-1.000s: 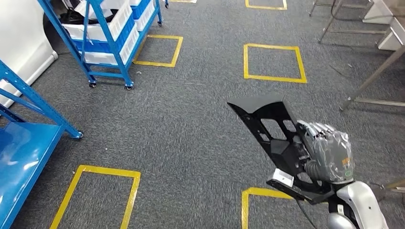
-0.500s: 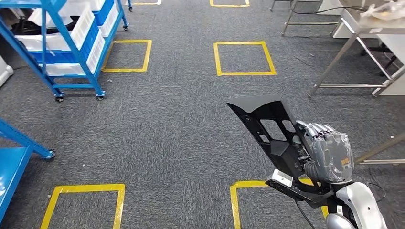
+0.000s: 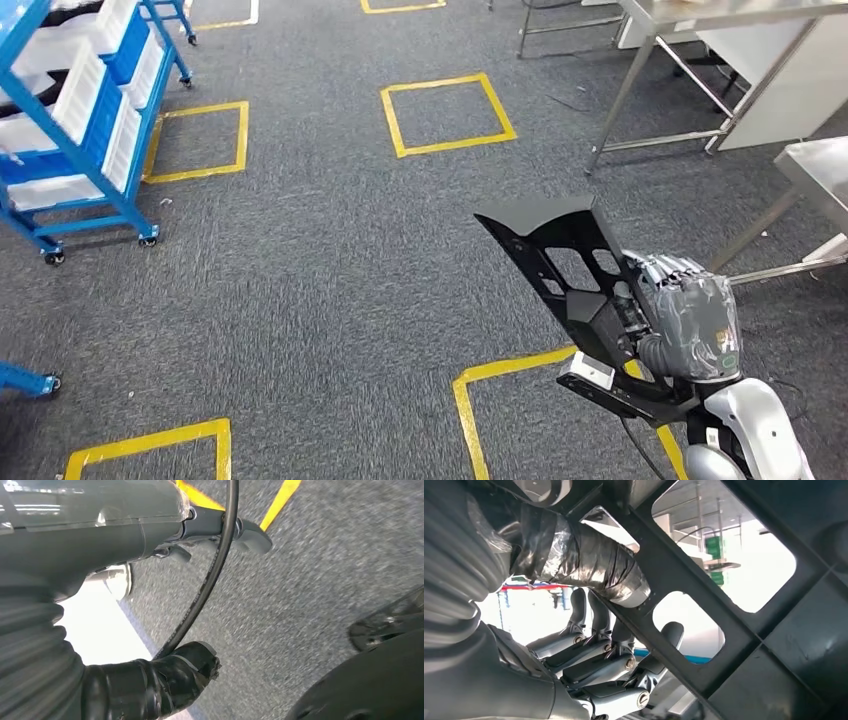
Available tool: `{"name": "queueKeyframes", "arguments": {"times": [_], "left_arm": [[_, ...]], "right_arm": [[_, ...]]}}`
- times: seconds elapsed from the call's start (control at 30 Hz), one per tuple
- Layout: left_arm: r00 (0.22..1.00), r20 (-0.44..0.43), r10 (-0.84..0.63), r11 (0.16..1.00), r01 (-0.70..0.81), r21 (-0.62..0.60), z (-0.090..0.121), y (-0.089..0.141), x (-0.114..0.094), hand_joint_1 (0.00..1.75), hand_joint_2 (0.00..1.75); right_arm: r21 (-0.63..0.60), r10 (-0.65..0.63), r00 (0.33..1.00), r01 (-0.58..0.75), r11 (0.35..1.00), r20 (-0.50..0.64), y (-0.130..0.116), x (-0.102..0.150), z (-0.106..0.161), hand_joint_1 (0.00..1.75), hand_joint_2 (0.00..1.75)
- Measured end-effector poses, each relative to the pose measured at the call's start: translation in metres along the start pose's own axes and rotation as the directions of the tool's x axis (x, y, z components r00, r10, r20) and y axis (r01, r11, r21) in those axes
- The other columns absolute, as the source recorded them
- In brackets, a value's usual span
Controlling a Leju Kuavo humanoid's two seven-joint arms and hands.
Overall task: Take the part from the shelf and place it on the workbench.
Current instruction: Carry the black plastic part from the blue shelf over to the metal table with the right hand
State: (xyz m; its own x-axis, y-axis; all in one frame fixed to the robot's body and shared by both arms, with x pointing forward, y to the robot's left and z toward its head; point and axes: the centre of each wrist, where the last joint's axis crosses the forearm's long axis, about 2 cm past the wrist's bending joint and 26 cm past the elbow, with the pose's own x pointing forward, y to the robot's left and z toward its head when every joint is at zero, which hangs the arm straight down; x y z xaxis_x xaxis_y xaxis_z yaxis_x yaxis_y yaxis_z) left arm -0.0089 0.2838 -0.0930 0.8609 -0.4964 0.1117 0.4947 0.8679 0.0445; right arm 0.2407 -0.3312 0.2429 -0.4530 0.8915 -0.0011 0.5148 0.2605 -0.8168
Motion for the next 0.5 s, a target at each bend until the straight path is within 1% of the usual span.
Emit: {"name": "queueKeyframes", "arguments": {"times": [0.5], "left_arm": [[1.000,-0.001,0.000,1.000,0.000,0.003,0.0009,-0.0015,-0.0029,0.00,1.75]], "right_arm": [[-0.007,0.005,1.000,-0.006,1.000,-0.008,-0.0018,-0.0025,-0.0011,1.75,1.75]]}}
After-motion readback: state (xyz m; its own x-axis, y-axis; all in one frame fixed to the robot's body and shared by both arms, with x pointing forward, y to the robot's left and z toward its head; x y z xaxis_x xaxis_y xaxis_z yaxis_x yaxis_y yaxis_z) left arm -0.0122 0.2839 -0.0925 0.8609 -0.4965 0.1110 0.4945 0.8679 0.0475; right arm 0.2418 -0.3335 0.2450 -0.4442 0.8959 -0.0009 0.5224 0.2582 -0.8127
